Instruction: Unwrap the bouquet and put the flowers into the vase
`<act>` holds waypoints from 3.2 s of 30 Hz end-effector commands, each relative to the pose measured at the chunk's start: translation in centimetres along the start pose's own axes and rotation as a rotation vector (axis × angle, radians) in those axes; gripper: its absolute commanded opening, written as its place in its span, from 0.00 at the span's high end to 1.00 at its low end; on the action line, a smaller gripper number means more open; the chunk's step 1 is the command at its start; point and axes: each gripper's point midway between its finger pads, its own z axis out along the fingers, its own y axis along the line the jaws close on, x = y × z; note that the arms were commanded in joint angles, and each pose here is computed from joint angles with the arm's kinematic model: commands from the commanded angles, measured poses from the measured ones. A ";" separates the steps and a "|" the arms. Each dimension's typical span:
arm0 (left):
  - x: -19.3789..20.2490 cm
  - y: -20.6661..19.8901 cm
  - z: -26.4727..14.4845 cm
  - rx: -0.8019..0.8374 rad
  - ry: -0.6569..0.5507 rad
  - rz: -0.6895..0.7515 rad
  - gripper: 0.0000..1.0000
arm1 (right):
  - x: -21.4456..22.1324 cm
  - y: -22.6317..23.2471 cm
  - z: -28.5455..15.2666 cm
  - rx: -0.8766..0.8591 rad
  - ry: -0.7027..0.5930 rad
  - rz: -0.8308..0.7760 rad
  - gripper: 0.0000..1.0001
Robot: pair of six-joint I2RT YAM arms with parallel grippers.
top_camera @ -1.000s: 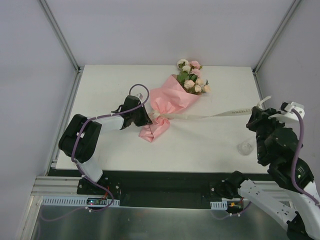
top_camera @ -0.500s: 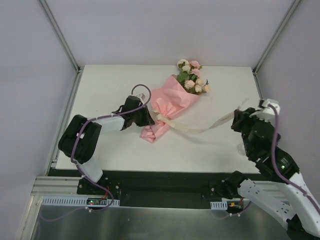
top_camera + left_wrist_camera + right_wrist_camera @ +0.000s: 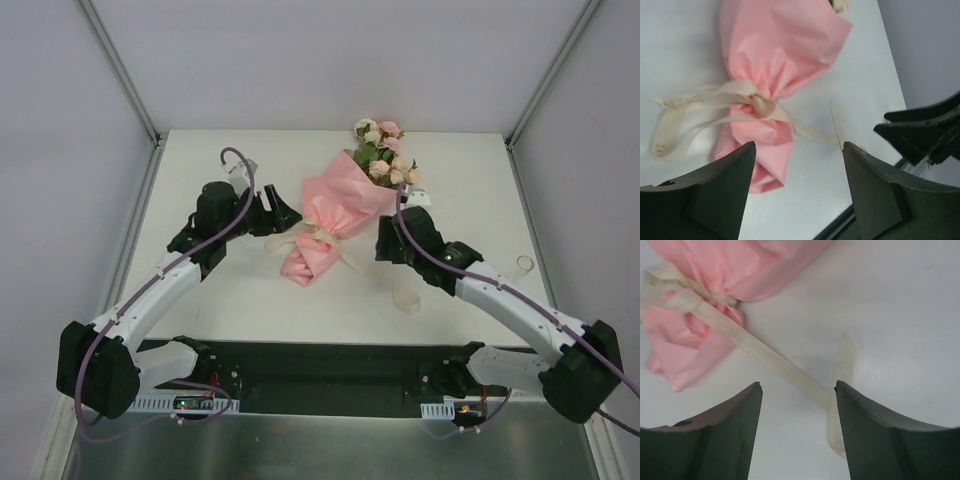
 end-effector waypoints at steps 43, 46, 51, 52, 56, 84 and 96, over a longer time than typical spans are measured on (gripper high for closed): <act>2.9 8.9 9.3 -0.160 0.375 -0.405 0.54 | -0.3 14.2 8.7 -0.390 -0.024 -0.065 0.42; 3.5 8.8 9.4 -0.169 0.388 -0.361 0.51 | -0.2 14.2 8.8 -0.391 -0.017 -0.063 0.42; 4.5 8.7 9.8 -0.193 0.412 -0.378 0.52 | -0.2 14.0 8.9 -0.394 -0.009 -0.048 0.42; 4.2 8.8 9.7 -0.203 0.398 -0.381 0.50 | -0.1 14.0 9.0 -0.395 -0.006 -0.047 0.42; 2.9 10.0 9.7 -0.295 0.326 -0.379 0.52 | -0.1 14.0 9.0 -0.399 -0.003 -0.042 0.42; 4.3 13.3 10.8 -0.536 0.558 0.074 0.41 | 0.2 14.1 9.4 -0.423 0.025 -0.018 0.42; 5.1 14.4 11.8 -0.652 0.560 0.123 0.41 | 0.2 14.0 9.6 -0.427 0.031 -0.010 0.42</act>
